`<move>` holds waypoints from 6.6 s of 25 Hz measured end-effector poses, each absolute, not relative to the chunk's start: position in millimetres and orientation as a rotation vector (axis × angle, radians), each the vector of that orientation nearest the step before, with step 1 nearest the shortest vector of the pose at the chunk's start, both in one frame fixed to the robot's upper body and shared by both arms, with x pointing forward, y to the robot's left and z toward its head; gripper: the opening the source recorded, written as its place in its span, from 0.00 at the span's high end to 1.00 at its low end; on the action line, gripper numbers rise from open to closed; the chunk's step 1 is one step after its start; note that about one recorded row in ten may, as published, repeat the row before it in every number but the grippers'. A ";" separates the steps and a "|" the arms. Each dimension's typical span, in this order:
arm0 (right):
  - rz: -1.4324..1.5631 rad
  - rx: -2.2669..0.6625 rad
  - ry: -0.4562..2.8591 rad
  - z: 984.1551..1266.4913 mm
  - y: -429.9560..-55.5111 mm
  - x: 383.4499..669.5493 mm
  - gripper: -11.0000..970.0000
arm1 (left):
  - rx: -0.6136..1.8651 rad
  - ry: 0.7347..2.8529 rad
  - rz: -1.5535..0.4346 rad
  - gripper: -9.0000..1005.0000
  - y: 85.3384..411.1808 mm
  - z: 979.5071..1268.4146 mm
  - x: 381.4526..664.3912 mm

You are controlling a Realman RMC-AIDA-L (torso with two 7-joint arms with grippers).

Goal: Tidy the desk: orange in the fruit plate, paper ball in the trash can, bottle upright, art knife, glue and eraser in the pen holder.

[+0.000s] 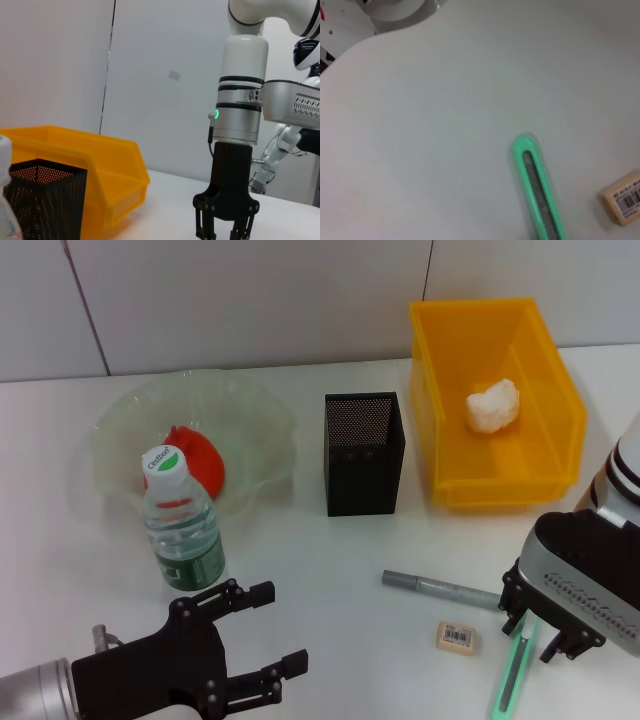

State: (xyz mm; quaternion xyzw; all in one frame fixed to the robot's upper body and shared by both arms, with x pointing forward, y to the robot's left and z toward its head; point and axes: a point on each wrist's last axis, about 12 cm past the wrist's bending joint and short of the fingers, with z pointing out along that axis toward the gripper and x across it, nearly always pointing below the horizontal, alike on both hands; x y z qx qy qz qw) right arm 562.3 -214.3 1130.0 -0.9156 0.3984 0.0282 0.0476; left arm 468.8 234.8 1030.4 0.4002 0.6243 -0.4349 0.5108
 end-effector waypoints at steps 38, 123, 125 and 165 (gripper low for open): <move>0.362 -2.191 1.664 1210.0 -220.3 559.0 0.82 | 0.980 1.424 -1.070 0.19 235.4 1041.5 469.9; -0.994 -2.365 0.975 1212.3 -144.6 613.8 0.82 | 0.894 1.341 -1.007 0.19 243.4 1037.8 452.3; -0.997 -2.366 0.973 1212.1 -142.5 614.1 0.82 | 0.893 1.341 -1.007 0.19 243.6 1037.7 451.9; -0.703 -1.874 1.198 1284.8 -124.1 612.1 0.72 | 0.893 1.315 -0.989 0.19 248.6 1037.7 445.8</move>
